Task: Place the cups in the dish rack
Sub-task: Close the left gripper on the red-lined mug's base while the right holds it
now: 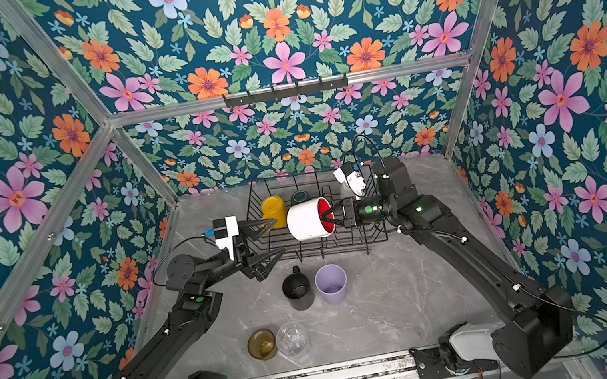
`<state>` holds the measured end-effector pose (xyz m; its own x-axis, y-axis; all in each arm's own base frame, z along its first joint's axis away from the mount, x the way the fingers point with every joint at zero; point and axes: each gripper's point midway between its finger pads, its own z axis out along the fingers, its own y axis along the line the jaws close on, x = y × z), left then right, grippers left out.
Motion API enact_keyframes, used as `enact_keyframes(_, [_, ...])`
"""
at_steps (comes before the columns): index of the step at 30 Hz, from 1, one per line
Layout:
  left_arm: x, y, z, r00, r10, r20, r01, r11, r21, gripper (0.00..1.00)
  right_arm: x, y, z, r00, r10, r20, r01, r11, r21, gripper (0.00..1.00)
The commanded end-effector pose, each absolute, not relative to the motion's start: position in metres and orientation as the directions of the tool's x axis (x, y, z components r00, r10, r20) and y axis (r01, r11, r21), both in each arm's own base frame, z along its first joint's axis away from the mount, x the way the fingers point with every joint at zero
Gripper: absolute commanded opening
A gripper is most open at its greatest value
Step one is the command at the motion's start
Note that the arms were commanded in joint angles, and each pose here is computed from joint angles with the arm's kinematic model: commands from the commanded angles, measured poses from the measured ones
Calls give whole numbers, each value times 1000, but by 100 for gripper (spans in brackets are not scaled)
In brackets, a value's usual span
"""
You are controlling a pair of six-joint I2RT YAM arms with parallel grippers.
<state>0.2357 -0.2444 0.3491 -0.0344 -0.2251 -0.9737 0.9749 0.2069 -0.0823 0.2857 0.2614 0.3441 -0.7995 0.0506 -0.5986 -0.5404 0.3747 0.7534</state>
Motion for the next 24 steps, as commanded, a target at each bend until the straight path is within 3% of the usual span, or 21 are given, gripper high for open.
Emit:
enact_keyframes(1, [233, -246, 347, 24, -202, -979, 977, 212, -20, 96, 275, 271, 370, -752, 29, -659, -633, 250, 733, 0])
enact_keyframes(24, [209, -248, 355, 92, -224, -970, 990, 126, 65, 97, 258, 300, 359, -733, -67, -677, -677, 176, 715, 0])
